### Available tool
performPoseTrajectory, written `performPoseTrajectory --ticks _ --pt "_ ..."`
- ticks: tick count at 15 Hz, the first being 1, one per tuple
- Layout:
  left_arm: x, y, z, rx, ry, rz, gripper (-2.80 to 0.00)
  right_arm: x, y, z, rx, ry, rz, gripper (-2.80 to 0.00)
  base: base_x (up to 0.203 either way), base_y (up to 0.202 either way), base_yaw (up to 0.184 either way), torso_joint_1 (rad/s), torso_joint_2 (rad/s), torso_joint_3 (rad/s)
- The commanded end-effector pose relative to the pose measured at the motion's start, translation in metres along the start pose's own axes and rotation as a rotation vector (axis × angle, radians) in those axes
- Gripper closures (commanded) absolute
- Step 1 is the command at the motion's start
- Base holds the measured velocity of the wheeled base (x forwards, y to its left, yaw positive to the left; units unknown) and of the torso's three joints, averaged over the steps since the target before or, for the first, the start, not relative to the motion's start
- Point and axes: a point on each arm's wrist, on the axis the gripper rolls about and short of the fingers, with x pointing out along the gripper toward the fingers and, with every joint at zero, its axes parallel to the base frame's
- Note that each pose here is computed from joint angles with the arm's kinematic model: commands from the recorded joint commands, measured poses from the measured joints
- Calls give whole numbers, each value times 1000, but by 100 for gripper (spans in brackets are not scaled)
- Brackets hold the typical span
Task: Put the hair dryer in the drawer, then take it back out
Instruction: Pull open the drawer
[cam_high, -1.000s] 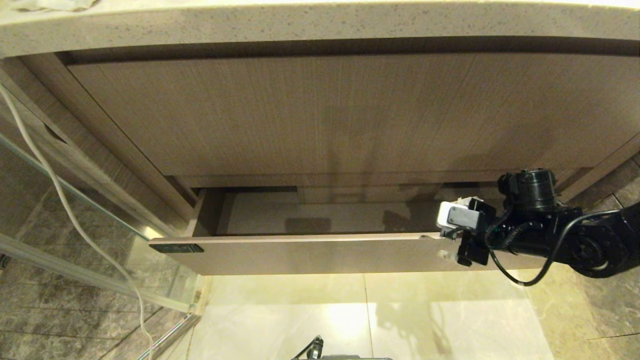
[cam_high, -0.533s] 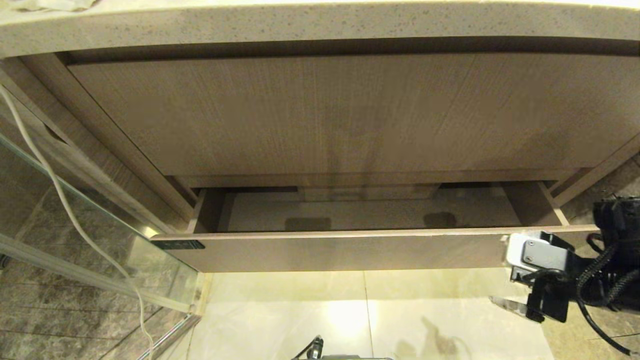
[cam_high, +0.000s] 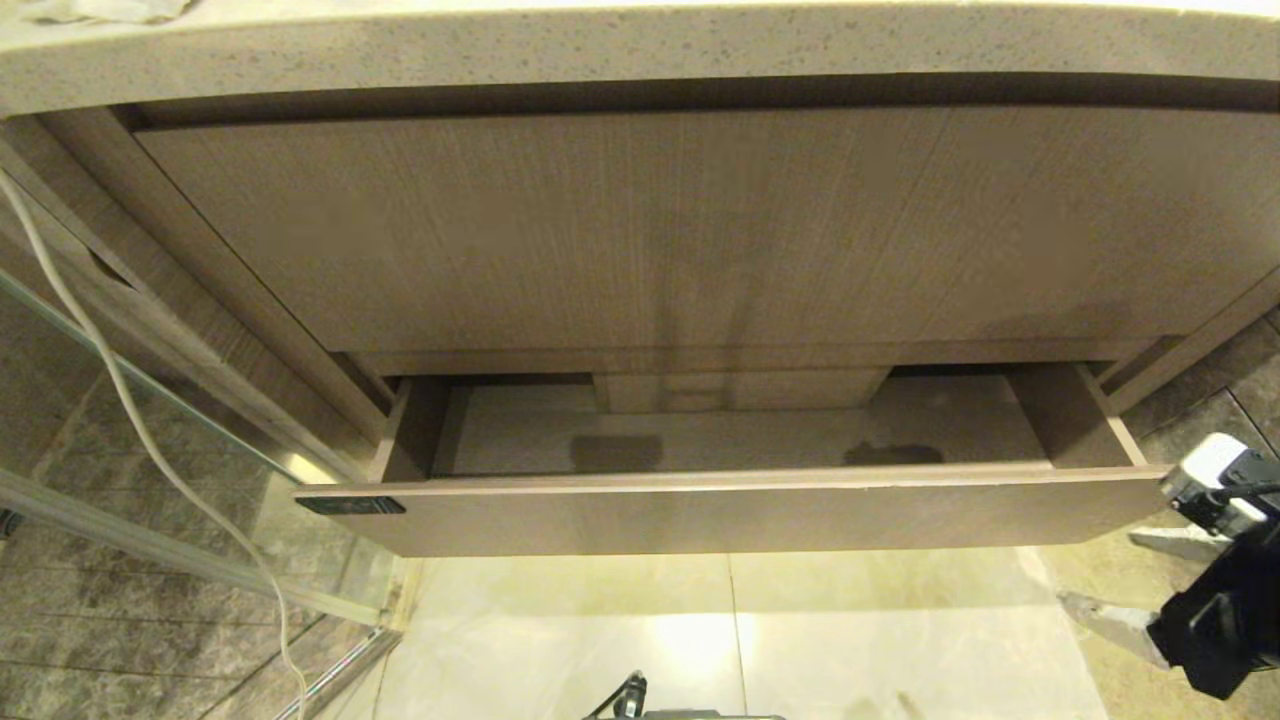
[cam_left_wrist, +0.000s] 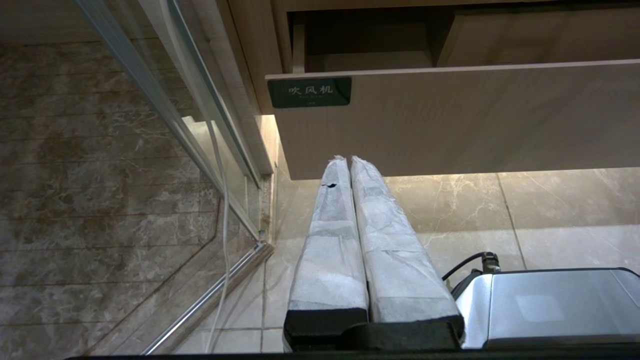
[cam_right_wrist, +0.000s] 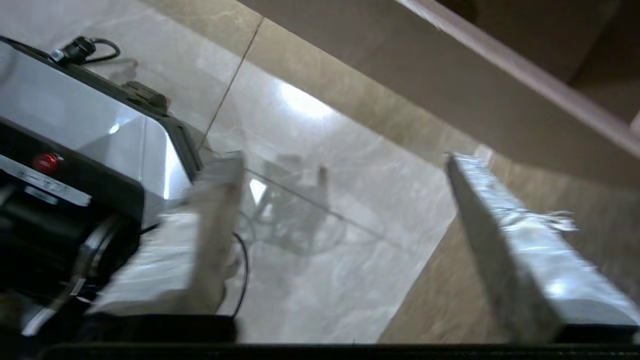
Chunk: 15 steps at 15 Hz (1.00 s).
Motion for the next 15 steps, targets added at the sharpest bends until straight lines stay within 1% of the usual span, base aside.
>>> performPoseTrajectory --ticks 1,3,7,9,12,14,15 --pt "0 0 0 0 2 0 0 -23 4 -5 17 -45 -38 0 0 0 0 0 0 0" --pt "0 0 0 0 2 0 0 -39 7 -9 64 -71 -59 0 0 0 0 0 0 0" --pt "0 0 0 0 2 0 0 -78 23 -33 204 -52 -82 0 0 0 0 0 0 0" --pt "0 0 0 0 2 0 0 -90 33 -51 248 -73 -104 0 0 0 0 0 0 0" --pt "0 0 0 0 2 0 0 -89 50 -90 286 -125 -214 0 0 0 0 0 0 0" --pt "0 0 0 0 2 0 0 -82 61 -115 311 -157 -243 0 0 0 0 0 0 0" --pt "0 0 0 0 2 0 0 -81 65 -124 344 -187 -239 0 0 0 0 0 0 0"
